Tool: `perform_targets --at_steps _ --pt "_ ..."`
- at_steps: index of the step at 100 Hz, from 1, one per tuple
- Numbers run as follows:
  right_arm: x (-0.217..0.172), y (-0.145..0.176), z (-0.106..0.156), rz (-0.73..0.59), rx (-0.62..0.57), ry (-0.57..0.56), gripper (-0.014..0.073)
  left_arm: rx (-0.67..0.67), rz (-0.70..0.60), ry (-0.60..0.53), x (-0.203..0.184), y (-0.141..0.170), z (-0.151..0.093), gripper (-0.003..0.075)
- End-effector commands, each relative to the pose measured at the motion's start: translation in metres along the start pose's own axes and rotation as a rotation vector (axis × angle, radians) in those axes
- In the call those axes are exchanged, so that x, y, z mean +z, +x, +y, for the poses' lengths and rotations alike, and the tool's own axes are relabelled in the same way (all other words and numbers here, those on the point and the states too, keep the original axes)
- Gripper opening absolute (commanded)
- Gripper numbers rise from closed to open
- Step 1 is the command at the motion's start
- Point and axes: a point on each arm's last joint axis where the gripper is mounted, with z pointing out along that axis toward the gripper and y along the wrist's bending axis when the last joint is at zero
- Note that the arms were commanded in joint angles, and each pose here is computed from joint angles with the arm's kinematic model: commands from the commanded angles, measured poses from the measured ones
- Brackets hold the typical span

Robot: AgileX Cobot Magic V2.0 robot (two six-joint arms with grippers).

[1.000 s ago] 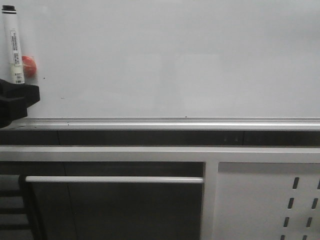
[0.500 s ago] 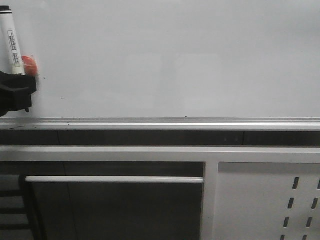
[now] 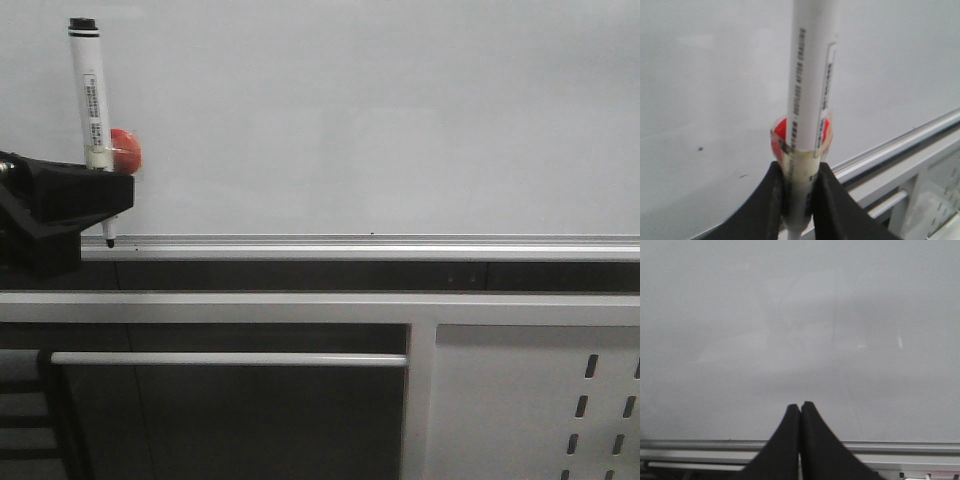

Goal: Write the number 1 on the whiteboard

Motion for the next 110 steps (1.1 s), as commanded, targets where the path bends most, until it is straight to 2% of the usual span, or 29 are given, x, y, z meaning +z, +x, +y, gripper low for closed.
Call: perform_targets --at_steps 1,28,38,53,68,76,88,110 --pt "0.001 -0.012 0.008 -0.045 -0.027 -0.070 -0.0071 0.033 -0.264 0.078 -0.004 -0.030 -0.008 -0.0018" --pt "0.028 0.005 0.030 0.194 -0.063 -0.242 -0.0071 0.084 -0.233 0.242 -0.005 -0.026 -0.023 -0.0018" --pt "0.045 0.012 0.044 0.266 -0.080 -0.322 -0.0071 0.111 -0.169 0.285 -0.005 -0.020 -0.027 -0.0018" --pt "0.068 0.027 0.062 0.385 -0.121 -0.382 -0.0071 0.159 -0.083 0.356 -0.006 -0.011 -0.033 -0.0018" --pt "0.091 0.041 0.083 0.477 -0.157 -0.427 -0.0071 0.187 -0.026 0.362 -0.007 -0.008 -0.033 -0.0018" --pt "0.101 0.039 0.095 0.497 -0.170 -0.449 -0.0071 0.211 0.035 0.346 -0.008 -0.004 -0.032 -0.0018" --pt "0.118 0.037 0.112 0.543 -0.190 -0.466 -0.0071 0.254 0.062 0.345 -0.011 -0.007 -0.031 -0.0018" --pt "0.143 0.035 0.133 0.738 -0.225 -0.467 -0.0071 0.348 0.156 0.329 -0.011 -0.013 -0.028 -0.0018"
